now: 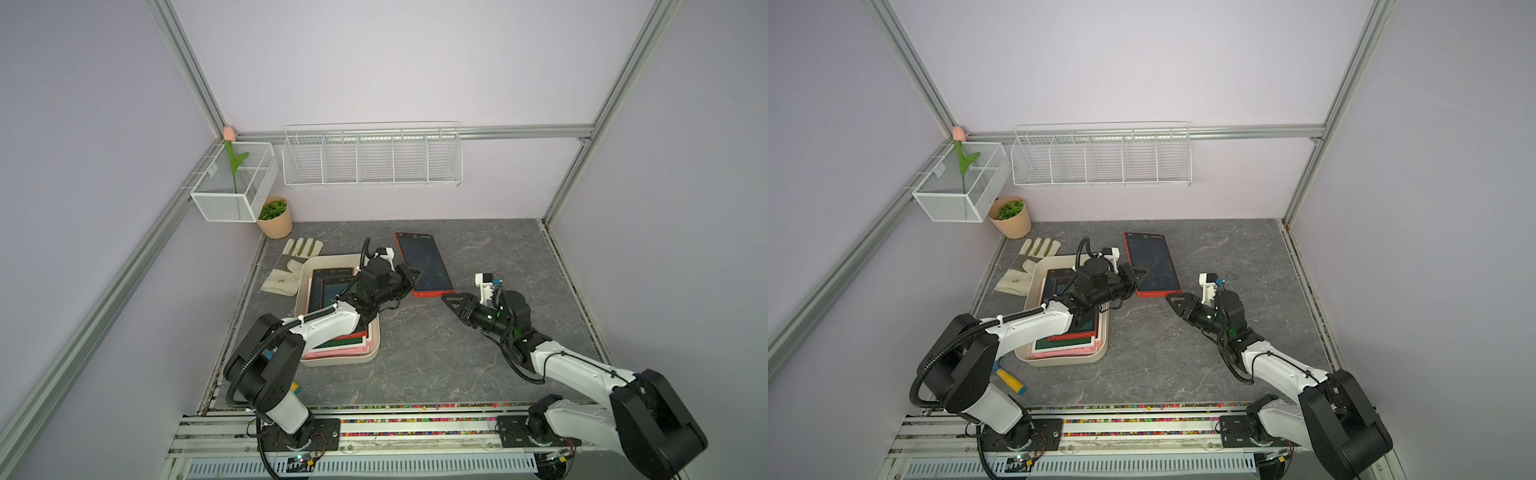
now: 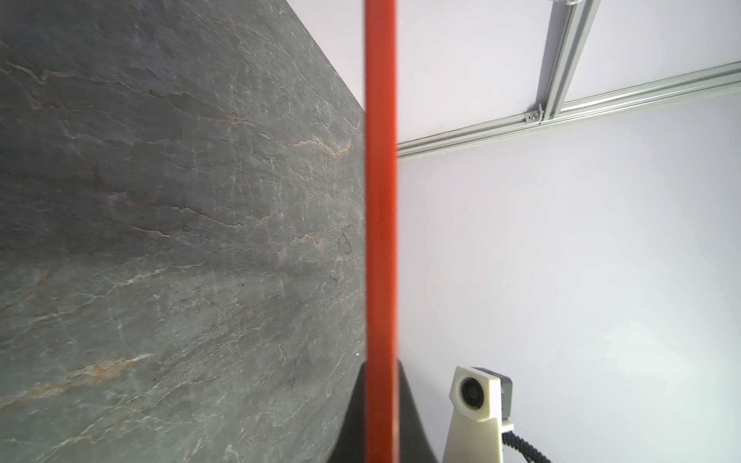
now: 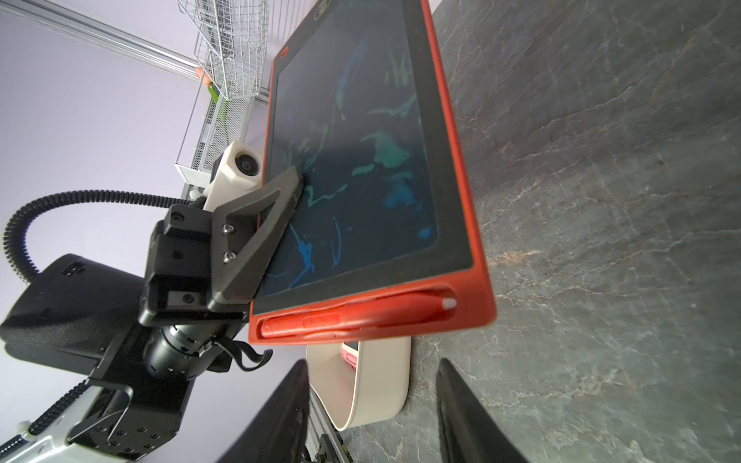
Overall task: Take out the writing tablet from the storage box
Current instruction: Place the writing tablet at the corner of the board.
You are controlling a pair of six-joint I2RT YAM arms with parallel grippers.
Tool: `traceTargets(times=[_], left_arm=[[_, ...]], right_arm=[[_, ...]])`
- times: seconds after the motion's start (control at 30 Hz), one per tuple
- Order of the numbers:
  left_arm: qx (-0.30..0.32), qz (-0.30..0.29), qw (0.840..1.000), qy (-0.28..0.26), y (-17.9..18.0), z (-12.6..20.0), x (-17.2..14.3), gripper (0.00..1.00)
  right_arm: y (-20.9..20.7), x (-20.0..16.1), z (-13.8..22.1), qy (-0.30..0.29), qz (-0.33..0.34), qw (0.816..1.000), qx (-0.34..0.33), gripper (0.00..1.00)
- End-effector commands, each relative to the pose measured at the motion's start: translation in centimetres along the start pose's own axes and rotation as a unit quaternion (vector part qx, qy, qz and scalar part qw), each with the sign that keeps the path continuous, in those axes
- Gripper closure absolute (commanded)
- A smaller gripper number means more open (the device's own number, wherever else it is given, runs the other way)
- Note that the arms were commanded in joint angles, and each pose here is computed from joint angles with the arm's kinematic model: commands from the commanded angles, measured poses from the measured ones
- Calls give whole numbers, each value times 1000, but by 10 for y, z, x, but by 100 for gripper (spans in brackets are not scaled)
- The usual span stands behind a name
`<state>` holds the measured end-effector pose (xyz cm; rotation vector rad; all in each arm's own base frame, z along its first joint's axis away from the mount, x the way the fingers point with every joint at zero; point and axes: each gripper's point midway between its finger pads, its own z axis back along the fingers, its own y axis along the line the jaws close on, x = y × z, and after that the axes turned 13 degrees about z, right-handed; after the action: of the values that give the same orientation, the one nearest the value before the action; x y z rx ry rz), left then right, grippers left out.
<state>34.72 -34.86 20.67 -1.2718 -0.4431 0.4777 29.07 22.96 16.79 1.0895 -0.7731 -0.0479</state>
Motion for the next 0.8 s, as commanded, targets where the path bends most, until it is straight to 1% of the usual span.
traceTargets(times=[0.0, 0.07, 0.23, 0.37, 0.47, 0.77], left_arm=[[-59, 4, 998, 17, -34, -4, -5, 100], [-64, 10, 998, 21, -34, -5, -5, 100], [-52, 11, 998, 22, -25, -7, -6, 100], [-50, 12, 998, 23, -21, -9, -6, 100], [-47, 14, 999, 24, -17, -11, -7, 100], [-53, 38, 997, 45, -2, -25, -11, 100]], right_arm=[[7, 16, -7, -29, -80, 996, 25, 49], [7, 18, -12, -33, -84, 995, 35, 50], [13, 24, -21, -48, -89, 992, 75, 53], [10, 27, -25, -55, -87, 992, 77, 53], [8, 29, -27, -60, -90, 991, 78, 56], [12, 48, -16, -114, -81, 986, 96, 59]])
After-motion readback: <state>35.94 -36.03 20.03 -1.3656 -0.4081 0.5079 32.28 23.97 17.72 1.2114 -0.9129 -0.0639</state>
